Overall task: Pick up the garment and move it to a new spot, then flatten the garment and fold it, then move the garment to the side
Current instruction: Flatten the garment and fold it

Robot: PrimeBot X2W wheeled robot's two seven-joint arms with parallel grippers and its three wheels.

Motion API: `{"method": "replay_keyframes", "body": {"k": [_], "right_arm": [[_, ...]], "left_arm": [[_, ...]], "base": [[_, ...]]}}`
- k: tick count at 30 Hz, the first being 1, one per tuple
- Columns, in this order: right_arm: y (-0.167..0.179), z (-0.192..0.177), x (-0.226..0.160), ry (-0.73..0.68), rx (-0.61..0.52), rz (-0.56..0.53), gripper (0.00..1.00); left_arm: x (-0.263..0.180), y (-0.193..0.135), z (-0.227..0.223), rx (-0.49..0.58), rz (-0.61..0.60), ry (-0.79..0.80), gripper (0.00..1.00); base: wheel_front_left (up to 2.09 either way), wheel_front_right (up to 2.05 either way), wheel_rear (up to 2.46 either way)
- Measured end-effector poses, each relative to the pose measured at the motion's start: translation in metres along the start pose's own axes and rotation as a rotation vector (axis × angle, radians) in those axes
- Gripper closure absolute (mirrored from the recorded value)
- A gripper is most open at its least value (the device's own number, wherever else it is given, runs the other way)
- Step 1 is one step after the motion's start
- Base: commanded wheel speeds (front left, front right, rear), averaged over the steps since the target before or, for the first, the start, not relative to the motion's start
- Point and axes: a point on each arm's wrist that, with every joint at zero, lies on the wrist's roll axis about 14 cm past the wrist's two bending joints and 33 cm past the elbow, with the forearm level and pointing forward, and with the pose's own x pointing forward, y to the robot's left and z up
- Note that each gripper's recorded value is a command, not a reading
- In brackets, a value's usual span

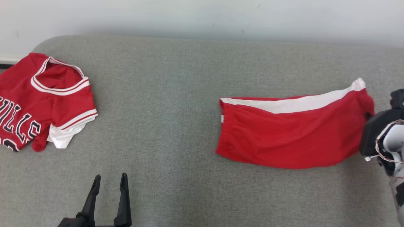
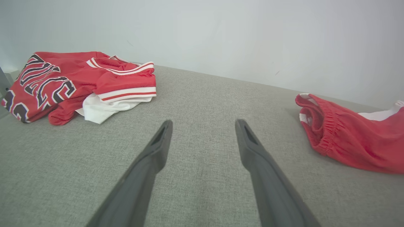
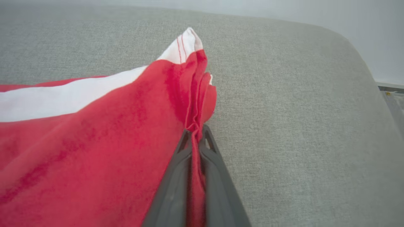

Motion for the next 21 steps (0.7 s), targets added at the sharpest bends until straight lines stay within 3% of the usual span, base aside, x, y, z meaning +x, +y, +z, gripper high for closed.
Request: {"method": "replay_keyframes", "body": {"k": [7,12,16,21], "right_arm": [[-0.034,0.002,-0.02,-0.027,0.001,-0.086,1.0],[-0.039,0.011,-0.027,-0.051,-0.024,-0.105,1.0],[-0.03,0.022,-0.031,-0.079,-0.042,-0.088,1.0],[0.009,0.038,-0.037,-0.114,-0.089,-0.007,1.0]], "left_arm": [[0.0,-0.009,0.007,-0.004,-0.024,-0.024,0.0],[0.0,-0.011,0.007,-0.013,-0.029,-0.024,0.0],[-0.001,-0.012,0.008,-0.017,-0.031,-0.026,0.0],[-0.001,-0.014,0.011,-0.027,-0.032,-0.036,0.0]], "base": [[0.0,0.0,0.0],[0.0,0.0,0.0],[0.0,0.0,0.0],[0.0,0.0,0.0]]}}
